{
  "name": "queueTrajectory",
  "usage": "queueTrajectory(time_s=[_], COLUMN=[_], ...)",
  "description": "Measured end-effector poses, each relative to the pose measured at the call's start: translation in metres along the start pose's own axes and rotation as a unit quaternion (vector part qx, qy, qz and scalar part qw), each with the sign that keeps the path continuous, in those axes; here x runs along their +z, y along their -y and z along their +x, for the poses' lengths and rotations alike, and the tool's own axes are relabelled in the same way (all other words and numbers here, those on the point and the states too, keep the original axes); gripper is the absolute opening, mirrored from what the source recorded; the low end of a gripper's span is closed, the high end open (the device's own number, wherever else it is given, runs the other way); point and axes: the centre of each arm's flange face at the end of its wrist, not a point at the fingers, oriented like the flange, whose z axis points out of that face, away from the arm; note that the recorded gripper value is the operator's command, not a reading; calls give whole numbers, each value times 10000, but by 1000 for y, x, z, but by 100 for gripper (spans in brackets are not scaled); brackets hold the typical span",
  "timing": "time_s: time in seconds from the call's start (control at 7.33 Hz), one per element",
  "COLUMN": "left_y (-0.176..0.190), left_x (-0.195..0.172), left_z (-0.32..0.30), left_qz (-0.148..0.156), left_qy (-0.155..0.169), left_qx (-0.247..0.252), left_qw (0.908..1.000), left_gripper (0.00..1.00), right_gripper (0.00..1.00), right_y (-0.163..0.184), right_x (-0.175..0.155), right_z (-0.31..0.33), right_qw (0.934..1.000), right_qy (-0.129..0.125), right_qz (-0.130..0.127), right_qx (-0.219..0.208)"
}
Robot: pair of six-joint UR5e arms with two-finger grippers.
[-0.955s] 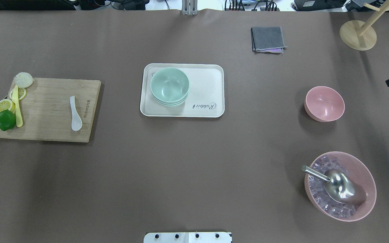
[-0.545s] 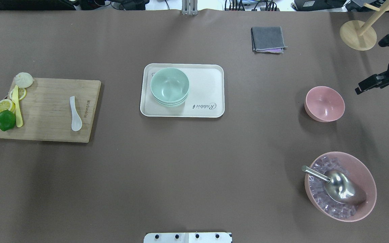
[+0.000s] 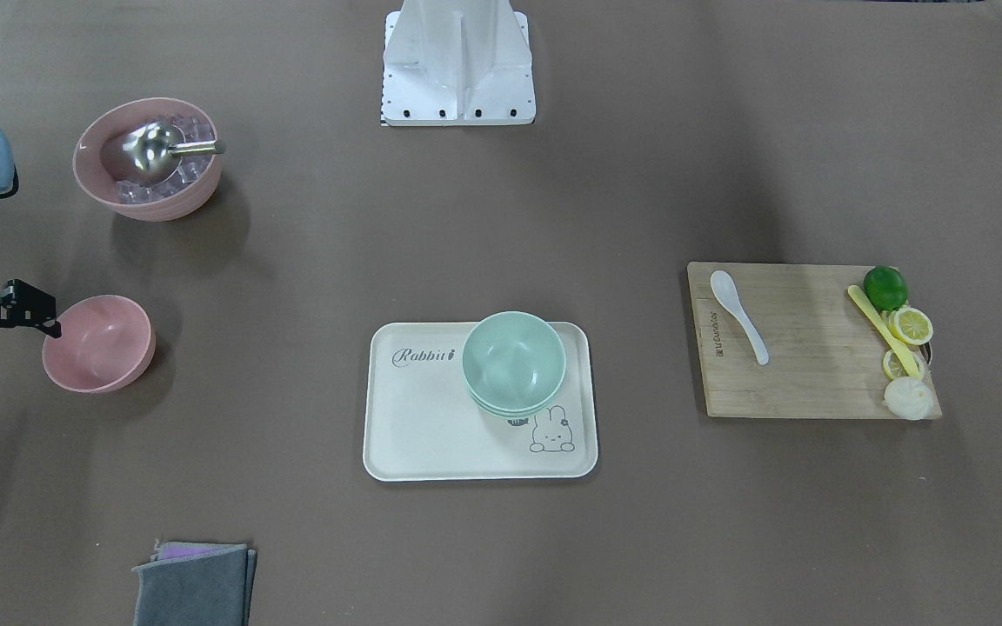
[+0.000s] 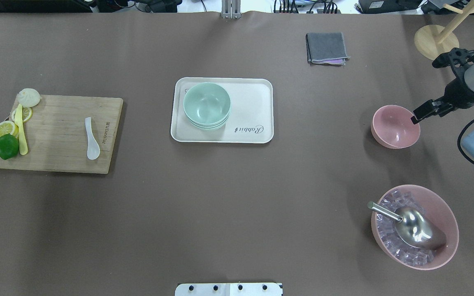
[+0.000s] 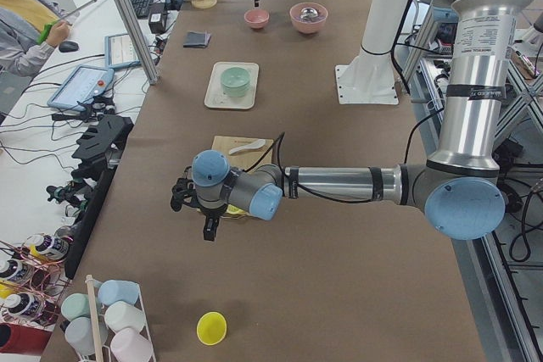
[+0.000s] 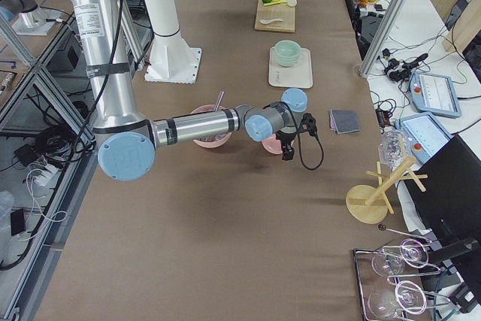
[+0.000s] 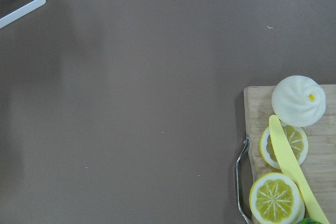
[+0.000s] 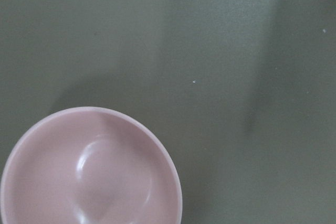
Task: Stack pink bowl on green and place spoon
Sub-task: 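Reach the right gripper down to the pink bowl rim and grasp it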
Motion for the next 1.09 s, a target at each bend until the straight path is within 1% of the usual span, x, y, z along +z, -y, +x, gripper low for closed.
queueTrajectory(time_s=[0.14,0.27,0.41,0.55,0.68,1.09], left_y=[2,4,4,5,6,11], left_x=[-1,-1,-1,-2,-2,-6], left_z=[2,3,3,4,5,10], left_qz=[11,16,21,27,31,70], left_qy=[-5,-7,-10,-16,-19,-37], left_qx=[-34,-58,-75,-83,-84,-294], left_qw=[10000,10000,10000,10000,10000,9995], left_gripper=[98,98,98,98,98,98], right_gripper=[90,82,51,18,0,0], right_y=[-2,0,5,7,8,4], right_x=[8,17,24,27,29,31], right_z=[-3,-3,-4,-4,-3,0], right_qw=[10000,9999,9998,9997,9997,9996], right_qy=[2,-4,-11,-17,-21,-11], right_qz=[-77,-147,-196,-224,-237,-272], right_qx=[-17,-14,-11,-4,7,42])
